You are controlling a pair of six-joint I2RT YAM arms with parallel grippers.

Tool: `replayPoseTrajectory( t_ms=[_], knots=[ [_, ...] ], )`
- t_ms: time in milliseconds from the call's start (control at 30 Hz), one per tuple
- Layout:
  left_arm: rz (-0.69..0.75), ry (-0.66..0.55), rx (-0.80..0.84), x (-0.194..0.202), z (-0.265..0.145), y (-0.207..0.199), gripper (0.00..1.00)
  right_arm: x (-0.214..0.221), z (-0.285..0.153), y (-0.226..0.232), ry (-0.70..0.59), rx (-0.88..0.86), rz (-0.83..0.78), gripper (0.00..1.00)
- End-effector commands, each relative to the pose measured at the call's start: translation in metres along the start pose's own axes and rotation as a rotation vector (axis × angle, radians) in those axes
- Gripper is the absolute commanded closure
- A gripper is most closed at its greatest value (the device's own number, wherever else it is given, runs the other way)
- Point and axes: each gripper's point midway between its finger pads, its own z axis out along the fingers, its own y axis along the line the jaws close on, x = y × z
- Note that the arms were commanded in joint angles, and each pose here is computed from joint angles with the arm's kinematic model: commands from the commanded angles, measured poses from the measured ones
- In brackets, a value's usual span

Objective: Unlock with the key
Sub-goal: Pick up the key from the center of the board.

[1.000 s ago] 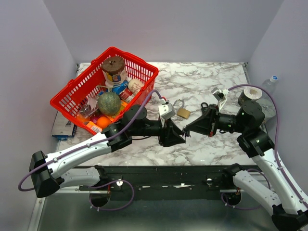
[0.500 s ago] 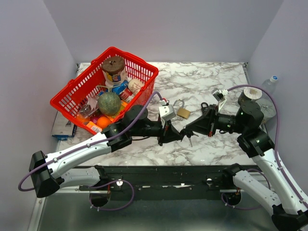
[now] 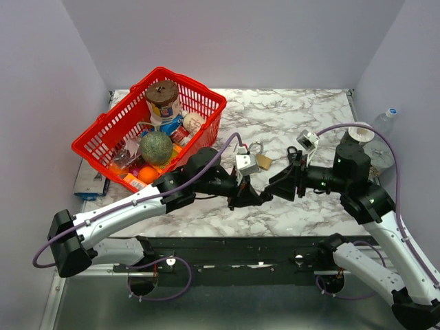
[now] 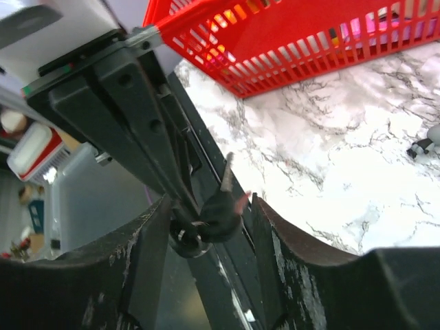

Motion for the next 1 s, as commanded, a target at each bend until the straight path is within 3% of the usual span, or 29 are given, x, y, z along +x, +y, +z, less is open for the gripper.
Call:
replayPoseTrajectory(
  t_ms=[0,167,333,967],
  knots=[
    [0.026,0.044,0.091,0.003,0.002,-0.013,1.0,0.007,-0.002,0.0,0.048,0.018,-0.07,0.41],
    [0.027,0.067,0.091,0.006,0.004,-0.011,1.0,0.015,-0.002,0.003,0.074,-0.012,-0.085,0.45],
    [0.016,0.082,0.095,0.011,0.007,-0.01,1.0,0.033,0.0,-0.003,0.131,-0.011,-0.048,0.62],
    [0.01,0.092,0.099,0.014,0.01,-0.008,1.0,0.047,0.004,0.012,0.164,-0.111,-0.027,0.63]
  ],
)
